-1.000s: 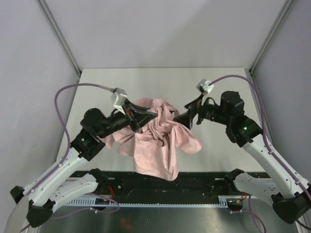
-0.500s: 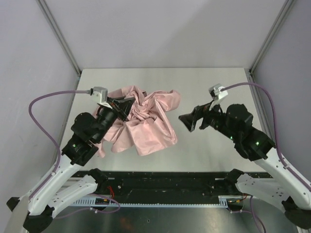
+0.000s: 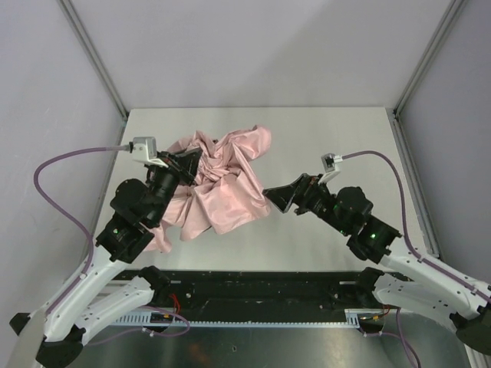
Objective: Put away the umbrella
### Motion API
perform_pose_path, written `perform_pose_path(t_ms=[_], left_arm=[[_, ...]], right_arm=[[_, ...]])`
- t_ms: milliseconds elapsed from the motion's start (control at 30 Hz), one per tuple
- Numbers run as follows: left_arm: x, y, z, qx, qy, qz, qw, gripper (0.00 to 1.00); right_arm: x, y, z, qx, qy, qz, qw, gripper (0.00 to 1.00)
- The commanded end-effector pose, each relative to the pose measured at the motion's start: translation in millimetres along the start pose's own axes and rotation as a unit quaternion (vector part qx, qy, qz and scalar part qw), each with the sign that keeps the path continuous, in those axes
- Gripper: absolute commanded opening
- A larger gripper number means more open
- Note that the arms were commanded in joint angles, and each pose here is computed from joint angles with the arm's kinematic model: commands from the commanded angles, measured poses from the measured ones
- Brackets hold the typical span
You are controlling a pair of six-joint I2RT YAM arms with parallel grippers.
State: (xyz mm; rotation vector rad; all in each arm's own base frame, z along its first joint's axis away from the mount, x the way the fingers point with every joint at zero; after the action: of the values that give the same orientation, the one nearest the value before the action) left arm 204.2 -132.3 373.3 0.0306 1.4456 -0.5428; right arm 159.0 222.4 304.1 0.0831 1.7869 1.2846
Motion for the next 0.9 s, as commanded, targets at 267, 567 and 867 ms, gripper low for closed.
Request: perform_pose_path(t_ms=[267,567,867], left_arm=[[-43,-1,-2,-0.025,-0.101,-0.095,0.99,0.0],[-39,-6,-1,-0.009,-0.099,-0.128,0.987,0.0],[-20,-2,11,-0.01,-0.129,-0.15,0.98,0.0]], right_arm=[[-9,69,-16,-0.213,-0.07,0.058,0.973,0.99],[-4,80,1,-0.24,-0.07,0.025,0.968,0.85],[2,154,-35,-0.498,0.014,0.005,0.867,0.05]])
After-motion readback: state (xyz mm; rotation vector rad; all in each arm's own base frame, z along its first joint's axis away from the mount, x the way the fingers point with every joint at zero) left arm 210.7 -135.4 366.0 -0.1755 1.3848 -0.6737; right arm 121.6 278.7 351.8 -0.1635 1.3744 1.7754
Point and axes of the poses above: each gripper's point midway between its finger pads, its own z axis out along the fingers, its own y axis along the line the jaws close on, x = y × z, the point moved 6 cm from there along -z, back along the fingers, and after that the axes turned 6 degrees about z, right-handed, at the moved point
